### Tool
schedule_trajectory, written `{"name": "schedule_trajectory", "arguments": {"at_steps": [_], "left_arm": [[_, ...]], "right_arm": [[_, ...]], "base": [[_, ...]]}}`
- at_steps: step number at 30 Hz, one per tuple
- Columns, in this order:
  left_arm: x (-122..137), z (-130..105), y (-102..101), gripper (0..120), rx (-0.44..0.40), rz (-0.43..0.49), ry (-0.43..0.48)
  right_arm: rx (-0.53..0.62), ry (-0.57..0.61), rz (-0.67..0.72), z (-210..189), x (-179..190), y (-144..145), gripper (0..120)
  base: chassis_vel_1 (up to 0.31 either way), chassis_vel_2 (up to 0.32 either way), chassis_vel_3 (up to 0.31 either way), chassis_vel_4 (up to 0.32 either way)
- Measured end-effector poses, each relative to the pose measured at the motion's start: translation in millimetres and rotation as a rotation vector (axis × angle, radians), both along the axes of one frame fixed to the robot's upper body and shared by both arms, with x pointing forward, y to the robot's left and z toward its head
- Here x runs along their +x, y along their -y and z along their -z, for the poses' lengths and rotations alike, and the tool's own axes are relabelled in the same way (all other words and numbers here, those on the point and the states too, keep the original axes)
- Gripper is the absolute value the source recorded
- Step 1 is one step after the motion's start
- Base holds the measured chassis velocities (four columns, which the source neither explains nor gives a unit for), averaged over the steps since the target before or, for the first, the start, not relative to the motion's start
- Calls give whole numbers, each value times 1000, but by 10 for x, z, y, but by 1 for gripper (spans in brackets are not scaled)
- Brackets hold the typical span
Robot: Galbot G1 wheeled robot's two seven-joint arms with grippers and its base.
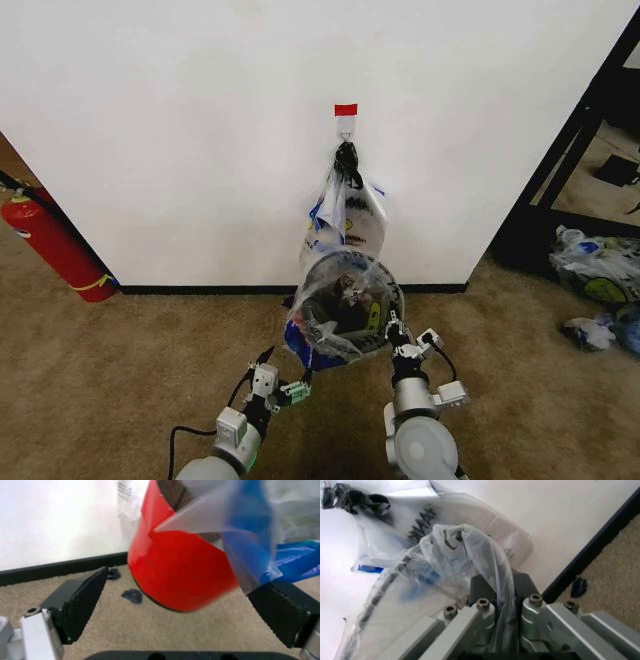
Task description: Pick up the garbage bag from the wall and place it over the trash bin.
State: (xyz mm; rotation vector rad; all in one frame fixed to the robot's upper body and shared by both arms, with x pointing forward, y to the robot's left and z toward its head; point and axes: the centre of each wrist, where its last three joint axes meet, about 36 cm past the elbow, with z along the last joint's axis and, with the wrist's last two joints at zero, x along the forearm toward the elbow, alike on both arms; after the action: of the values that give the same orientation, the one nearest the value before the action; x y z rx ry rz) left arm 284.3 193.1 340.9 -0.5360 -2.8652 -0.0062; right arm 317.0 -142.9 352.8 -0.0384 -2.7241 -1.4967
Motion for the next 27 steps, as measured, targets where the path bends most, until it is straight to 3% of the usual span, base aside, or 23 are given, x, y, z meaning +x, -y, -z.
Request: {"name": "schedule_trajectory", "arguments": {"at_steps": [14, 27], "left_arm": [[143, 244, -21, 100, 29, -47, -42], [0, 271, -154, 100, 61, 25, -45]], "right_arm": [[12, -21, 4, -25, -97, -24, 1], [33, -15, 6, -77, -96, -28, 1]], "base": [[0, 0, 0, 0], [0, 0, 0, 0]]}}
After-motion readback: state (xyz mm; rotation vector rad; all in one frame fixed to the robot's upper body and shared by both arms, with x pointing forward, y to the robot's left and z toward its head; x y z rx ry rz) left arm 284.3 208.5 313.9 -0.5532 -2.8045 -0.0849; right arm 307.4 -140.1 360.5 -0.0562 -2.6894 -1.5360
